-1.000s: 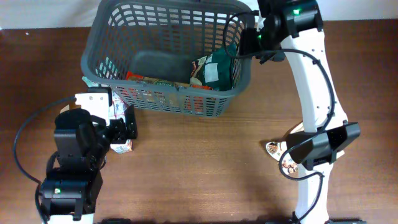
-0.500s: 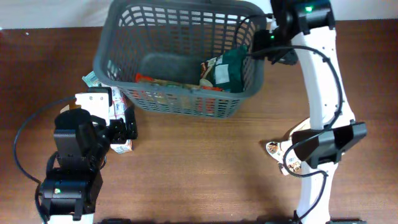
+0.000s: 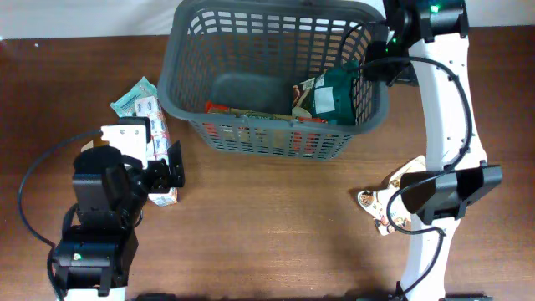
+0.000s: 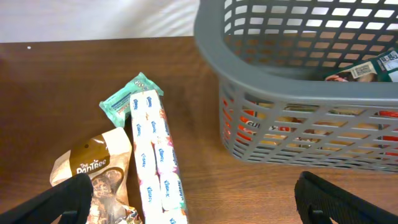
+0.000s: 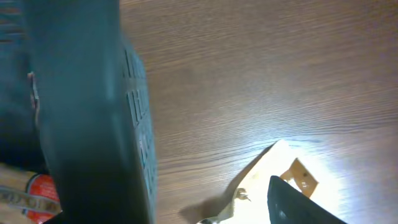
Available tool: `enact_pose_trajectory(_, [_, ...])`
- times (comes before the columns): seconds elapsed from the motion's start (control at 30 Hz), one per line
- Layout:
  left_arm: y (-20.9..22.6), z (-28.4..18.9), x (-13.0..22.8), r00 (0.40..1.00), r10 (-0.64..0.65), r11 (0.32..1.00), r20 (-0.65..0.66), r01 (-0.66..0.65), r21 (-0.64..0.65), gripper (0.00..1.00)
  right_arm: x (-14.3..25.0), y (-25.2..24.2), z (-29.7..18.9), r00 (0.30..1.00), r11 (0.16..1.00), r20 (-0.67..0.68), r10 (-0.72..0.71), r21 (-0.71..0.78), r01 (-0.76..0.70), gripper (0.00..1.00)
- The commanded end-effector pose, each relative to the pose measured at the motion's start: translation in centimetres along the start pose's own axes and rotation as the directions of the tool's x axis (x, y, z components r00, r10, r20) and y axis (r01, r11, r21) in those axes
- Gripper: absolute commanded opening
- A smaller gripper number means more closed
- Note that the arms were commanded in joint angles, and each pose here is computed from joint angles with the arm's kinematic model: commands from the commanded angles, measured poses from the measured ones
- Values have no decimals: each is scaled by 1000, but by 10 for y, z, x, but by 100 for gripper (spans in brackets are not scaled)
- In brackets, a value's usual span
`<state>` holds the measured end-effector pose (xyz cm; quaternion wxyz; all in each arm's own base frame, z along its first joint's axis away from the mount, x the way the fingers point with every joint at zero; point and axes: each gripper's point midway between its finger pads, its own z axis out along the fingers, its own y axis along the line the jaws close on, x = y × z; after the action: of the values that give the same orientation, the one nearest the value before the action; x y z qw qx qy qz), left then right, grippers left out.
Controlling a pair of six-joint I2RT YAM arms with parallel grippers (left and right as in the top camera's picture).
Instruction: Pack container
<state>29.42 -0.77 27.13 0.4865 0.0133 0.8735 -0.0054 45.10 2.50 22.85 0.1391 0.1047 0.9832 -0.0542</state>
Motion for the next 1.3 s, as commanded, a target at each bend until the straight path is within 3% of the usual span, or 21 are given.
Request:
enact_pose_trajectory(0.0, [1, -6, -10, 999, 13, 1000, 30, -13, -3, 99, -9, -39, -1, 999, 989, 34, -1, 146, -4, 70])
enact_pose_trajectory(0.2, [1, -6, -11, 999, 13, 1000, 34, -13, -1, 99, -16, -37, -2, 996, 989, 56, -62, 140, 54, 71])
enact_pose_trajectory(0.43, [1, -6, -11, 999, 13, 1000, 33, -13, -1, 99, -33, 4, -4, 951, 957, 141, -274, -55, 284, 63])
enact_pose_trajectory(0.77, [1, -6, -11, 999, 13, 1000, 33, -13, -1, 99, -46, 32, -11, 873, 874, 254, -416, -153, 461, 34])
enact_pose_trajectory(1.27, [1, -6, -11, 999, 13, 1000, 34, -13, -1, 99, -53, 35, -13, 804, 818, 301, -512, -113, 564, 29])
